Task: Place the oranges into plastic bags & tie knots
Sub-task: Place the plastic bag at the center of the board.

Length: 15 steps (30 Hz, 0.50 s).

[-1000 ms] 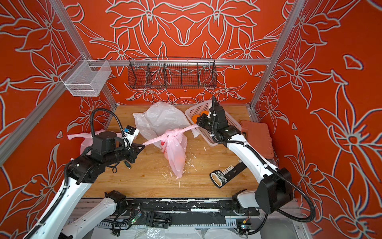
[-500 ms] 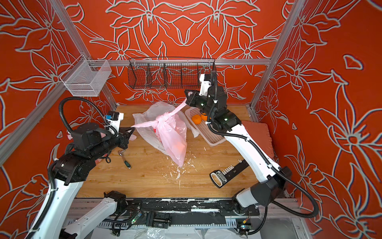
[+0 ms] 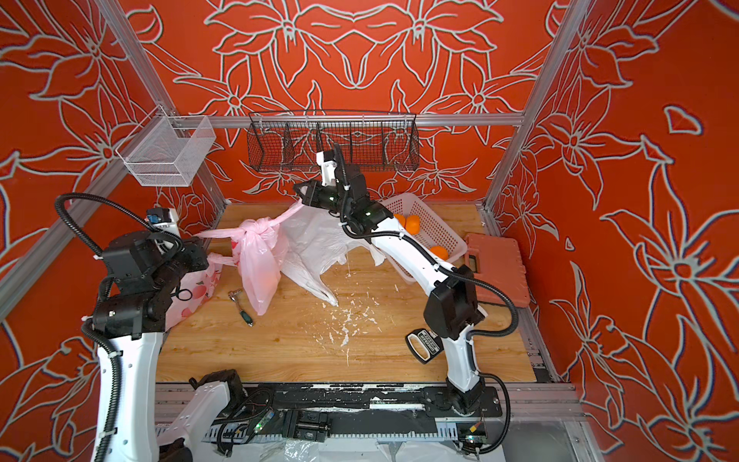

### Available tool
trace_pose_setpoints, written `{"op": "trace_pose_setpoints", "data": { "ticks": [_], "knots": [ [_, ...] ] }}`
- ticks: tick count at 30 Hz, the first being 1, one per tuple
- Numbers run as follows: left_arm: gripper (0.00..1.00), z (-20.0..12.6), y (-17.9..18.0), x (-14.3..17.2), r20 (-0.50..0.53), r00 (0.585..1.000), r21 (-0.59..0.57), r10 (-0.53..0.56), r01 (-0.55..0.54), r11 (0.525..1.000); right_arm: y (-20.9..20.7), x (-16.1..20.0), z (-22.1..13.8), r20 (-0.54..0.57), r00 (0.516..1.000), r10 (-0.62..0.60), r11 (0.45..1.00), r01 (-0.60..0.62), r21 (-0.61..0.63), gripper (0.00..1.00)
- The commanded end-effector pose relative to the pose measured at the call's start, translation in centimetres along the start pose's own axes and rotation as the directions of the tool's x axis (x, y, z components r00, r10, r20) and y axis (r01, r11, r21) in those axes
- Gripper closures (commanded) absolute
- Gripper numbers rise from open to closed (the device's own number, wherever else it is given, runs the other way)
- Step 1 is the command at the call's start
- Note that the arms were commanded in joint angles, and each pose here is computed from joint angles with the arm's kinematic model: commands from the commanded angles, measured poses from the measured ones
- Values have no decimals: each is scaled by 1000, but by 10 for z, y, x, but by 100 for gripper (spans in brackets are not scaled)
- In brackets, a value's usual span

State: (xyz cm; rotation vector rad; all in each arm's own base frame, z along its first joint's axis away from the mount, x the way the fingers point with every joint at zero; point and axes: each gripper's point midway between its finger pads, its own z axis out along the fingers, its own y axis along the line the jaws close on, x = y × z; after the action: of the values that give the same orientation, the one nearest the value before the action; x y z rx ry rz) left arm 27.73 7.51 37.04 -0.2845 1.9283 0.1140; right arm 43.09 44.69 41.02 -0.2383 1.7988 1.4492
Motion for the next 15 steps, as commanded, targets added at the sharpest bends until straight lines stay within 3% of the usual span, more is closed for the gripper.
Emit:
{"op": "trace_pose_setpoints", "data": {
  "ticks": [1, 6, 12, 13, 14, 15],
  "knots": [
    [100, 19, 18, 1, -4, 1000, -64, -27, 27, 998, 10, 27, 32, -88, 995, 44, 994, -53, -100, 100],
    [100, 35, 52, 24, -30, 995, -163, -97, 91, 982, -23, 78, 84, -199, 976, 84, 991, -103, -84, 100],
    [100, 30, 83, 27, 3, 981, -204, -194, 191, 960, -35, 91, 100, -203, 975, 85, 992, -102, -75, 100],
    [100, 32, 83, 29, -2, 980, -199, -200, 196, 960, -37, 91, 100, -201, 976, 79, 993, -96, -74, 89],
    [99, 36, 82, 33, -17, 978, -189, -209, 202, 961, -37, 92, 99, -203, 977, 65, 994, -82, -75, 63],
    [74, 40, 80, 37, -35, 975, -172, -221, 212, 962, -37, 91, 96, -202, 978, 51, 996, -66, -67, 42]
  ]
}}
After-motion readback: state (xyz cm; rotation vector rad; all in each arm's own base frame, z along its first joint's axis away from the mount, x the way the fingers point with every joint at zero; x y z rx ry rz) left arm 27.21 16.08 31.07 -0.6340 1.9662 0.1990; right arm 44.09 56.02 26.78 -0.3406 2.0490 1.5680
